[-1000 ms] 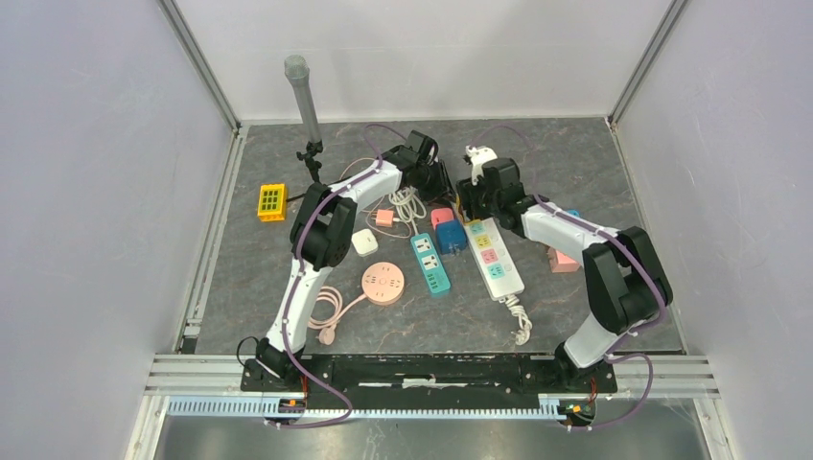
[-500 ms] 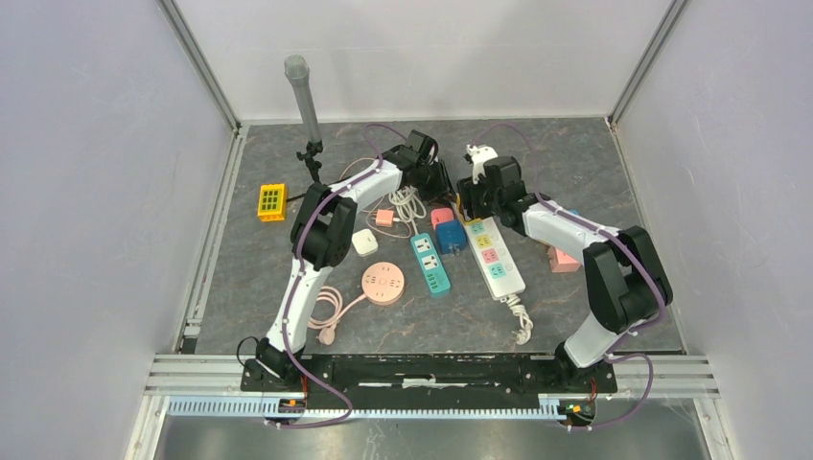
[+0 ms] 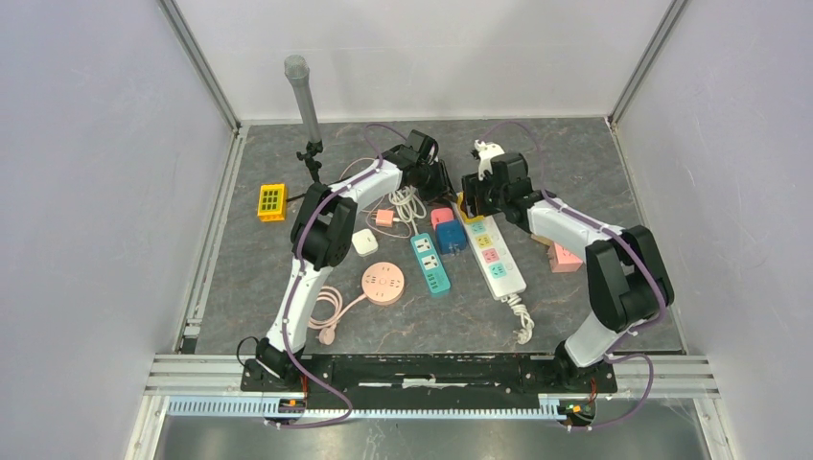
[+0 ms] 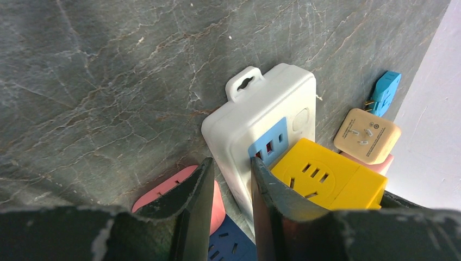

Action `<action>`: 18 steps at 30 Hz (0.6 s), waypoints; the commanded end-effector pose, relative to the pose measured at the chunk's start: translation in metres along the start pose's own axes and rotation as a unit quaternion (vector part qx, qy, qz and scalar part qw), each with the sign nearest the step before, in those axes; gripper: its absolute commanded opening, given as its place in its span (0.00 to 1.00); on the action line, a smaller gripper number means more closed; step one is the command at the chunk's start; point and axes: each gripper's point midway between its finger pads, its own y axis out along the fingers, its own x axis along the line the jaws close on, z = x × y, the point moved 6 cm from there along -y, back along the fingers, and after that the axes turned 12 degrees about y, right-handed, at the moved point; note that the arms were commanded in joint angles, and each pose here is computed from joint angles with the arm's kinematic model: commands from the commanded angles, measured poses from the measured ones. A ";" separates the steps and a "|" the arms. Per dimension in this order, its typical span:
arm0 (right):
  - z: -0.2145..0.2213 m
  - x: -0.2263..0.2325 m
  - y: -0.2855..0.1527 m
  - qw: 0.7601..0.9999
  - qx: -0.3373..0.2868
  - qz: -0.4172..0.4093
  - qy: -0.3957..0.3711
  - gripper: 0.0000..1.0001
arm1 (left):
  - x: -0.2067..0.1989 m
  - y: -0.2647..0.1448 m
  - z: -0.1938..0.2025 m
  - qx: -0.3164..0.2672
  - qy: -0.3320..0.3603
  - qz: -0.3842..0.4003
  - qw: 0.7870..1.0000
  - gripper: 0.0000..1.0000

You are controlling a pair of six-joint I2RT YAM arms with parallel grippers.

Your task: Pull the plug off the socket

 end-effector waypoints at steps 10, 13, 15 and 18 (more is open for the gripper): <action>-0.050 0.037 -0.022 0.994 -0.095 -0.012 -0.056 0.00 | 0.035 0.024 0.030 0.051 0.006 -0.069 0.996 0.37; -0.061 0.027 -0.028 0.991 -0.118 -0.066 -0.001 0.00 | 0.035 0.023 0.030 0.052 0.005 -0.070 0.996 0.37; -0.060 0.024 -0.028 0.990 -0.119 -0.078 0.015 0.00 | 0.036 0.023 0.030 0.051 0.005 -0.071 0.996 0.37; -0.059 0.022 -0.033 0.989 -0.127 -0.075 0.019 0.00 | 0.036 0.023 0.031 0.052 0.005 -0.071 0.996 0.37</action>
